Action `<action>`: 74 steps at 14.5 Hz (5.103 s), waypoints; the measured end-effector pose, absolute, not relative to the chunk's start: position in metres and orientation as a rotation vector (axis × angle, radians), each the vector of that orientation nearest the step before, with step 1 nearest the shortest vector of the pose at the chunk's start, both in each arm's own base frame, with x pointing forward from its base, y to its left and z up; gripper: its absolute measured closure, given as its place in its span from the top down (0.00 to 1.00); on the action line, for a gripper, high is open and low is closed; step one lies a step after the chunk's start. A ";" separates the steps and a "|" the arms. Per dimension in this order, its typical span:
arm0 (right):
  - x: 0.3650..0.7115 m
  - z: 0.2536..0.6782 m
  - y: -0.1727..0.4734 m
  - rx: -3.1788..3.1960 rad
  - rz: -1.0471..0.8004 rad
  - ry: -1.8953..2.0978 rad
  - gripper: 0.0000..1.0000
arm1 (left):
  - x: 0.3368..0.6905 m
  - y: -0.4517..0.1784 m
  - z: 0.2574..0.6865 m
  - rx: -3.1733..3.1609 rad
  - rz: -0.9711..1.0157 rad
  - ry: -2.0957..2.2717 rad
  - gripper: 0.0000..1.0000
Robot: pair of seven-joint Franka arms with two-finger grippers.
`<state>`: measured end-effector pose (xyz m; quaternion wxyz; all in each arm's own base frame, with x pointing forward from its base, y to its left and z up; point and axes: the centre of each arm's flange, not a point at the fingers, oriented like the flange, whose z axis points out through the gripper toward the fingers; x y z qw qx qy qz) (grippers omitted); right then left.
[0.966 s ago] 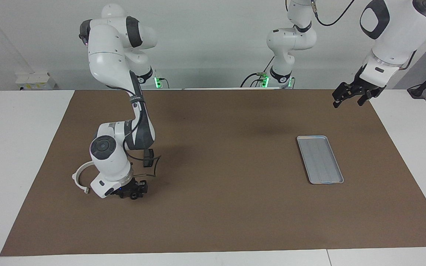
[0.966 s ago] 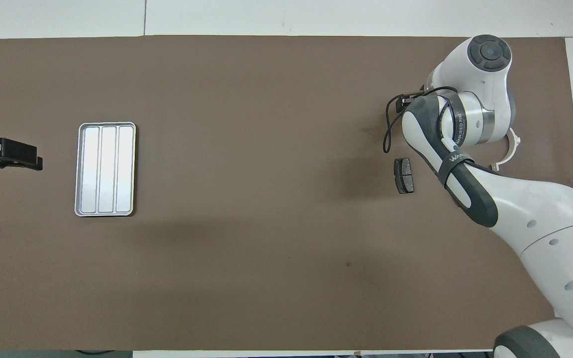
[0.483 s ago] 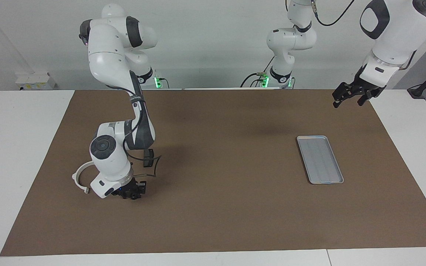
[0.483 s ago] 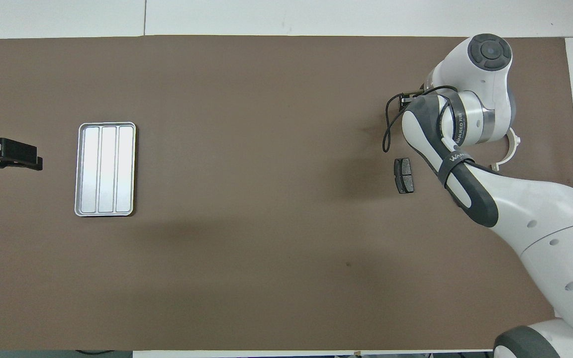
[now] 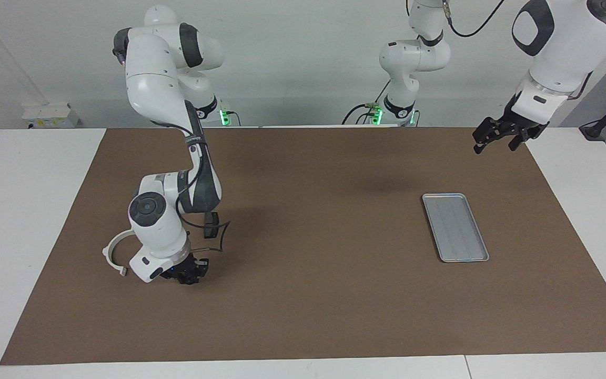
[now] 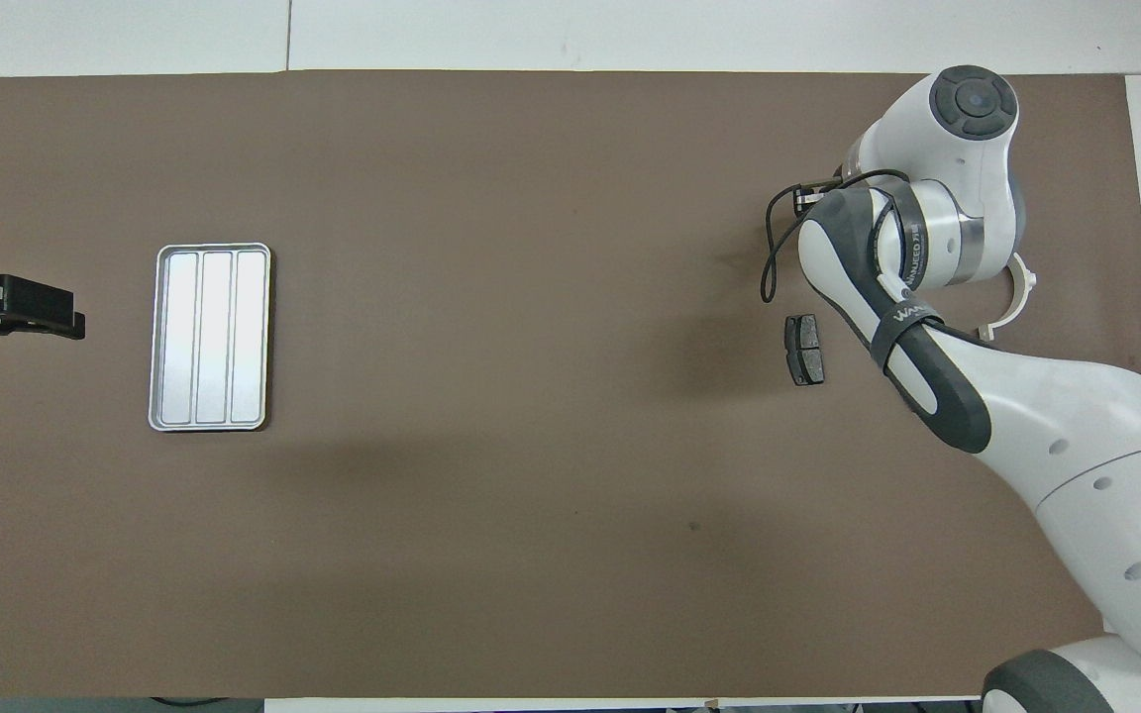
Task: Pick bearing gear from pile to tray
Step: 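Lower the right gripper and close it on the black bearing gear, then carry the bearing gear with the right gripper toward the table center, then lower the bearing gear at the table center and open the right gripper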
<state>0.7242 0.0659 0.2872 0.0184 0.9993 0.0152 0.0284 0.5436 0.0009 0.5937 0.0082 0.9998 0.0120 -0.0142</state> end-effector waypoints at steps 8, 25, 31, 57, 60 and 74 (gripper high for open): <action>0.719 0.300 0.066 3.093 -0.047 0.043 0.35 | 0.544 0.001 0.594 3.125 -0.044 0.037 1.00; 0.648 0.454 0.302 3.083 -0.094 -0.246 0.35 | 0.544 0.001 0.594 3.125 -0.044 0.037 1.00; 0.590 0.458 0.405 3.041 -0.058 -0.539 0.35 | 0.544 0.001 0.594 3.125 -0.044 0.037 1.00; 0.560 0.294 0.503 2.953 0.026 -0.729 0.35 | 0.544 0.001 0.594 3.125 -0.044 0.037 1.00; 0.561 0.290 0.504 2.955 0.035 -0.726 0.35 | 0.544 0.001 0.594 3.125 -0.044 0.037 1.00; 0.616 0.414 0.436 3.003 0.096 -0.682 1.00 | 0.543 -0.016 0.594 3.126 -0.045 -0.010 1.00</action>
